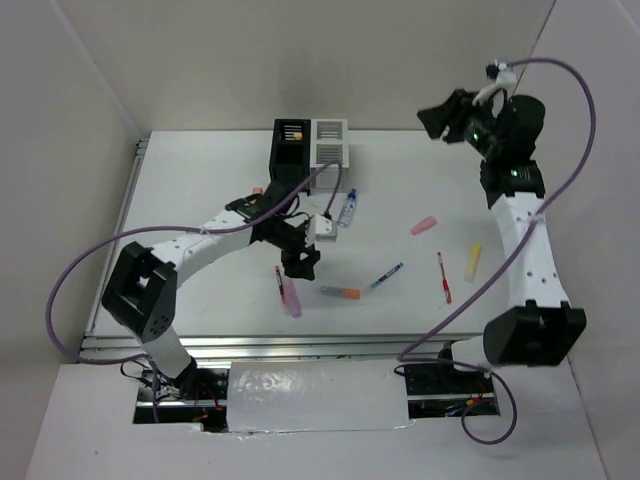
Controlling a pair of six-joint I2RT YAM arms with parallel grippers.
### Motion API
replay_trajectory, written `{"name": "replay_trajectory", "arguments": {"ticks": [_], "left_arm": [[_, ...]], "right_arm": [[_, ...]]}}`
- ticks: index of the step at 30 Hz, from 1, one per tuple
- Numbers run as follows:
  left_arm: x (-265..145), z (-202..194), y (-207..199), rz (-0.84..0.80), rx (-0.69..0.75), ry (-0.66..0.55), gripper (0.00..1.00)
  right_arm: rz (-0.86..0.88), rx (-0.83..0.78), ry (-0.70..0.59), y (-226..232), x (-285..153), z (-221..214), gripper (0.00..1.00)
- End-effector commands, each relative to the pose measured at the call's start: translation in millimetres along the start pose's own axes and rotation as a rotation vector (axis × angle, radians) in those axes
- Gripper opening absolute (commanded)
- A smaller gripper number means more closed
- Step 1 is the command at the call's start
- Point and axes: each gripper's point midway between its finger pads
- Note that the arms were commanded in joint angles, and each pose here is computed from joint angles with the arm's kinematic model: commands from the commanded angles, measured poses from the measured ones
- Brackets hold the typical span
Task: Sort the stationery into containers
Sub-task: Pick up the pen from the center of the board.
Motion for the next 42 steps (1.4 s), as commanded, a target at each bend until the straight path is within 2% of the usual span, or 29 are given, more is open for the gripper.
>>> {"name": "replay_trajectory", "arguments": {"ticks": [1, 7, 13, 22, 28, 35, 42], "left_arm": [[22, 8, -8, -0.021, 0.142, 0.067, 0.78], [62, -3, -12, -0.024, 0.224, 0.181, 0.78], [90, -15, -13, -0.036, 0.239, 0.251, 0.76], [119, -16, -14, 0.063, 0.287, 0.304, 0.68], [134, -15, -21, 0.084, 0.307, 0.371, 0.67], [151, -26, -21, 0.077, 0.249, 0.506, 0.63], [155, -31, -24, 0.102, 0.276, 0.591, 0.58]], "right_arm": [[0.011, 0.167, 0.277, 2, -45, -105, 0.60], [-0.062, 0.203, 0.320, 4, -118, -137, 0.69], [-0.091, 0.242, 0.333, 3, -146, -149, 0.71], [-0.150, 0.306, 0.349, -9, -171, -164, 0.70], [-0.203, 0.319, 0.325, -24, -184, -154, 0.70], [-0.222, 0.327, 0.302, -26, -198, -141, 0.70], [-0.229, 0.324, 0.301, -25, -202, -141, 0.70]]}}
Point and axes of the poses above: each gripper's point midway between its finger pads, its own x axis out along the fingers, its own y axis along the line the jaws close on, z = x × y, and after that the axes turned 11 degrees about -x, right-handed
